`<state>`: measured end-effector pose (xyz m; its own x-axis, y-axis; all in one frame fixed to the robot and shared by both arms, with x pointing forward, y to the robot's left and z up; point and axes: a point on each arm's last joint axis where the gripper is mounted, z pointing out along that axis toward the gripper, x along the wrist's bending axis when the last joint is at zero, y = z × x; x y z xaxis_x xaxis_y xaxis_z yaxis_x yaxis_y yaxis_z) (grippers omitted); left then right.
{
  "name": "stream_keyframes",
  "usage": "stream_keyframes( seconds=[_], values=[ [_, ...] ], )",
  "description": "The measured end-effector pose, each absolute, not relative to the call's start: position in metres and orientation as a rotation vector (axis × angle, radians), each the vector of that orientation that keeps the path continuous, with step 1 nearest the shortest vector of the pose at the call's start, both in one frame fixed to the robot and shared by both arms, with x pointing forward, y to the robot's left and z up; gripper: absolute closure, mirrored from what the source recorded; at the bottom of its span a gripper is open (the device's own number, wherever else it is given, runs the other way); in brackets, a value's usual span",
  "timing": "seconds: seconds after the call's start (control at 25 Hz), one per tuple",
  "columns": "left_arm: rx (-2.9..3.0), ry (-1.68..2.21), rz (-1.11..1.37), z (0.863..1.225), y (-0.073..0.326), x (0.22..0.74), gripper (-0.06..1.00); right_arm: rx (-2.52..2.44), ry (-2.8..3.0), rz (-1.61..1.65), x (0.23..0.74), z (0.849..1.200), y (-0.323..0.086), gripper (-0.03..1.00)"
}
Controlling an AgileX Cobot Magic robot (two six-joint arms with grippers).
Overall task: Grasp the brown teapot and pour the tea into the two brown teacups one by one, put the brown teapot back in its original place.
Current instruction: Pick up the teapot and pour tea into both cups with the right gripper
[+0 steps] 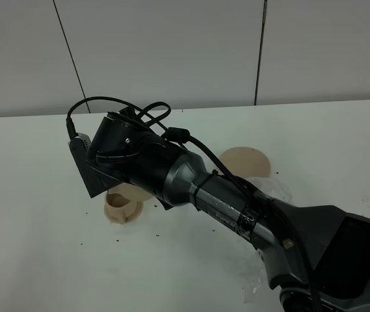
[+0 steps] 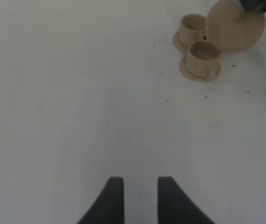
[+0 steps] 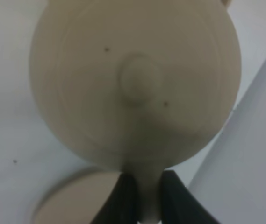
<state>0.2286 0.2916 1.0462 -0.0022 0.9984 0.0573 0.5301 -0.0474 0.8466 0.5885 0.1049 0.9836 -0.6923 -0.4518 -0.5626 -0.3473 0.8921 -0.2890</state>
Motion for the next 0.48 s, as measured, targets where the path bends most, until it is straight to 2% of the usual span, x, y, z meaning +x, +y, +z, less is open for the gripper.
stream_keyframes(
  seconds=[0.48],
  values=[
    [1.645,1.597,0.946,1.0462,0.2916,0.2286,0.70,-0.585,2.363,-0.237,0.5914,0.9857,0.1039,0.87]
  ],
)
